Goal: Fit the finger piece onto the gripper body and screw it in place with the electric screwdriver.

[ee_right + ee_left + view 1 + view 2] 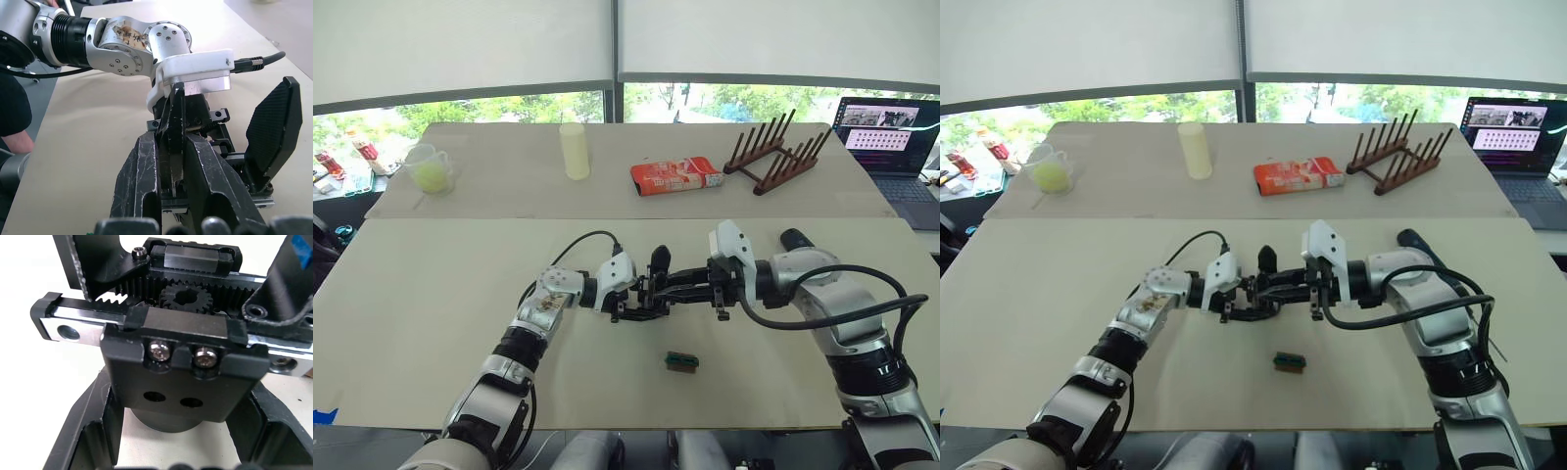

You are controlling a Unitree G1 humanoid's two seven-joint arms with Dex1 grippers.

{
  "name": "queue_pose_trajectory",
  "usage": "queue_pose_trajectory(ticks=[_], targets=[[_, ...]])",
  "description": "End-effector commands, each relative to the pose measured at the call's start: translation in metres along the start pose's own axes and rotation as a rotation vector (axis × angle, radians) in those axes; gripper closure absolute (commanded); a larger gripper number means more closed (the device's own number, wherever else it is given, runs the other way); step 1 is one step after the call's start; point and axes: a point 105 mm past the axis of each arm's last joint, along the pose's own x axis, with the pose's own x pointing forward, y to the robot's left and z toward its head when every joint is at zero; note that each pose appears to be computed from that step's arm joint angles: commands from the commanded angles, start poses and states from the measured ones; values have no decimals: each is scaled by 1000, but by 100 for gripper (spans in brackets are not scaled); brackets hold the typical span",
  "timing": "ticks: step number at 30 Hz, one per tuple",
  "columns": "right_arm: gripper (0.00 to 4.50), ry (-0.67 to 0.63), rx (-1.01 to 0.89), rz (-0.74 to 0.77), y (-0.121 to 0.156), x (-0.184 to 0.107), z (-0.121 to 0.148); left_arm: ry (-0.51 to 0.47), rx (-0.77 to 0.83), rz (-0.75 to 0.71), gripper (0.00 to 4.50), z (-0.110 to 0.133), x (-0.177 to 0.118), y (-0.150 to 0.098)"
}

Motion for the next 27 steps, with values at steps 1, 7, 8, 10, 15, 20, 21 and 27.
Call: queue_pose_trajectory(ticks=[1, 7, 8, 10, 15, 20, 21, 27], targets=[[421, 6, 69, 1, 3, 13, -17, -82, 44, 11, 219, 24, 6, 1], [421, -22, 117, 16, 6, 14, -26, -85, 45, 15, 219, 25, 6, 1], [421, -26, 122, 19, 6, 14, -27, -85, 45, 16, 219, 25, 6, 1], [421, -10, 113, 38, 9, 13, -29, -84, 44, 17, 219, 25, 6, 2], [421, 62, 75, 69, 5, 9, -26, -78, 42, 16, 219, 25, 4, 2], [421, 163, 79, 157, 4, 6, -21, -81, 27, 11, 219, 26, 5, 3], [421, 172, 68, 151, 0, 7, -20, -87, 18, 12, 219, 27, 6, 4], [421, 174, 115, 165, -10, 10, -25, -90, 17, 9, 219, 29, 11, 3]])
